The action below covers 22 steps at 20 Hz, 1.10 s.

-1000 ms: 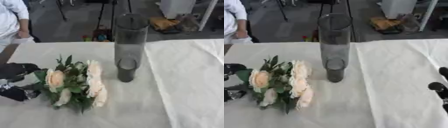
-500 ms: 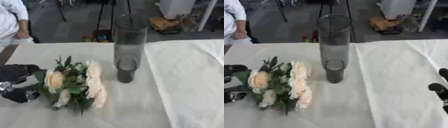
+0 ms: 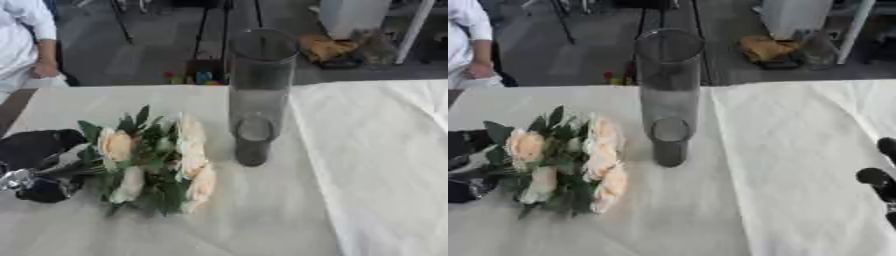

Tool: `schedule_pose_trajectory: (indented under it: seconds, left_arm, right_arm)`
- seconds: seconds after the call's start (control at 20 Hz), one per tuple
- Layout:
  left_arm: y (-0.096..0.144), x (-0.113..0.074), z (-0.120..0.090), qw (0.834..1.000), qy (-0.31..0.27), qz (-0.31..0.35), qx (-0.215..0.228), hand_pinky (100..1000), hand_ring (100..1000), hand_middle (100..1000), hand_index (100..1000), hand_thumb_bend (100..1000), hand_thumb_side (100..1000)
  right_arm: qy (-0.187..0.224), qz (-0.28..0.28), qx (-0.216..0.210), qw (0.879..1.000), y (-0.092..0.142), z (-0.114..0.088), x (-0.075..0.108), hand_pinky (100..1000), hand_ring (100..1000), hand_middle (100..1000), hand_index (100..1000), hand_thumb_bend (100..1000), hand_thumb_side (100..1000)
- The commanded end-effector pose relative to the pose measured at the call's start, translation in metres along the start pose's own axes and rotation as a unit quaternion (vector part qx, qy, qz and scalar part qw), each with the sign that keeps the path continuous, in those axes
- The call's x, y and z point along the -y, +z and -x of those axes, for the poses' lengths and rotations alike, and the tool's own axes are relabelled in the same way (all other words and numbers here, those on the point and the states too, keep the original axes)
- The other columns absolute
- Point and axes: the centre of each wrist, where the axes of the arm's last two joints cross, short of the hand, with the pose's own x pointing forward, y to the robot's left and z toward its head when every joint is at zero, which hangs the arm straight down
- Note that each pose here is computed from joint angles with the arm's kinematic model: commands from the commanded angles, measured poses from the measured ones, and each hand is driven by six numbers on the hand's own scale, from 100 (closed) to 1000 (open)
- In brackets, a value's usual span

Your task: Arrange flowers into the vase.

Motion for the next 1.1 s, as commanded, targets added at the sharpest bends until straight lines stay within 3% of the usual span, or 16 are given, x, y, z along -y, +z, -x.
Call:
schedule_pose_trajectory:
  seconds: [0.05, 0.2, 1.1]
  left_arm:
    - [0.0003, -0.0062, 0.0056, 1.0, -0.005, -0.002, -0.006, 800, 908, 922, 978, 205, 493]
    - [-0.0017, -0.0038, 0.0054, 1.0, -0.005, 0.017, -0.002, 761, 860, 862, 920, 198, 486]
    - [-0.0066, 0.0003, 0.0035, 0.999, -0.012, 0.039, -0.004, 507, 616, 670, 789, 159, 448]
  right_arm:
    - [0.008, -0.012, 0.001, 1.0, -0.0047, -0.0031, 0.0001, 799, 925, 612, 899, 100, 922]
    - [0.009, -0.011, 0.0, 1.0, -0.0046, -0.003, 0.0001, 800, 926, 612, 899, 100, 921]
    - [0.009, -0.012, 0.0, 1.0, -0.0044, -0.0024, -0.0003, 803, 927, 610, 899, 100, 922]
